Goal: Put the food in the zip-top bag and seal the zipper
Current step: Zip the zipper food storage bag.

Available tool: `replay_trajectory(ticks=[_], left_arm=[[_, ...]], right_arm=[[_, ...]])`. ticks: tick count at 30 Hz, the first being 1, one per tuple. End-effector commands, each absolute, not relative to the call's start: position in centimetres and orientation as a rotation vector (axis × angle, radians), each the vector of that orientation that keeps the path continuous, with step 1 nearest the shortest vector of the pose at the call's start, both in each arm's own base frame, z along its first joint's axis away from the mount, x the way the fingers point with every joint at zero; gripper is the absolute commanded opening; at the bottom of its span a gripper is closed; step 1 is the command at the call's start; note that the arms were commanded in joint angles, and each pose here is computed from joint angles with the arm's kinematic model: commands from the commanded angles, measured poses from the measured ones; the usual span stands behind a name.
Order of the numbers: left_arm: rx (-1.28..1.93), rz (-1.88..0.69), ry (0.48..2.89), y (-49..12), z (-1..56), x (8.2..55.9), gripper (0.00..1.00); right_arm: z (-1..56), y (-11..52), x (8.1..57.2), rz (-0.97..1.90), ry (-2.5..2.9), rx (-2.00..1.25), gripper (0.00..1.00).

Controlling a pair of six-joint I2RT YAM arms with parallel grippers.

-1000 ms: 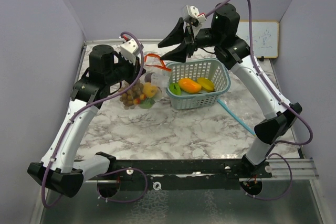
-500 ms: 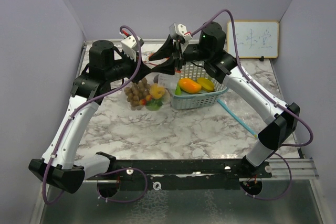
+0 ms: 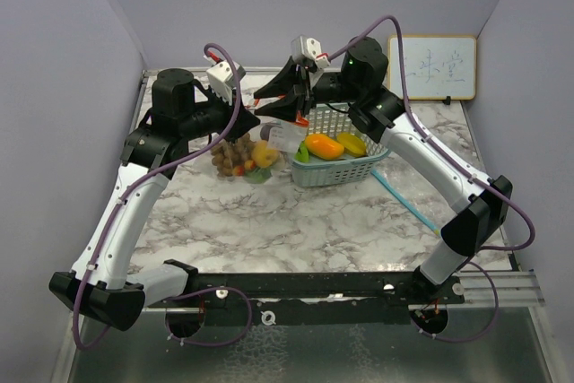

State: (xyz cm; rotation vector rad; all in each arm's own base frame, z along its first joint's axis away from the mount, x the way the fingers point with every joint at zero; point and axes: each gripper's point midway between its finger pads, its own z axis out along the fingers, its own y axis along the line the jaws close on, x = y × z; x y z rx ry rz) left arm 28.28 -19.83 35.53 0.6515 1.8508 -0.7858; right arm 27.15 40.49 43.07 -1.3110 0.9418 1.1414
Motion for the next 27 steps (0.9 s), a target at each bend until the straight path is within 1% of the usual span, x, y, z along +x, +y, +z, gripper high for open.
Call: replay_trajectory(ticks=[1, 7, 10, 14, 20, 22, 27], left_arm=[[0.660, -0.817, 1.807, -20.2, 36.6, 28.2, 0.00], [0.662, -0.828, 1.808, -20.5, 36.6, 28.5, 0.00], [0.663, -0.837, 1.805, -20.6, 36.7, 28.6, 0.00], [0.664, -0.843, 1.798, -20.7, 37.0, 28.5, 0.00], [0.665, -0.839, 1.795, -20.5, 37.0, 28.2, 0.00], [0.666, -0.840, 1.793, -20.5, 37.1, 28.0, 0.00], [0.668, -0.837, 1.790, -20.3, 37.1, 27.6, 0.00]], right_arm=[[43.4, 40.8, 25.7, 1.170, 0.883, -1.354, 0.41], [42.8, 41.0, 26.3, 1.147, 0.911, -1.346, 0.42], [42.8, 41.2, 26.6, 1.146, 0.919, -1.344, 0.40], [42.1, 41.4, 26.9, 1.150, 0.942, -1.347, 0.35], [41.5, 41.6, 27.4, 1.141, 0.974, -1.335, 0.34], [41.4, 41.7, 27.9, 1.130, 0.991, -1.322, 0.30], [41.5, 41.8, 28.9, 1.100, 1.032, -1.284, 0.16]])
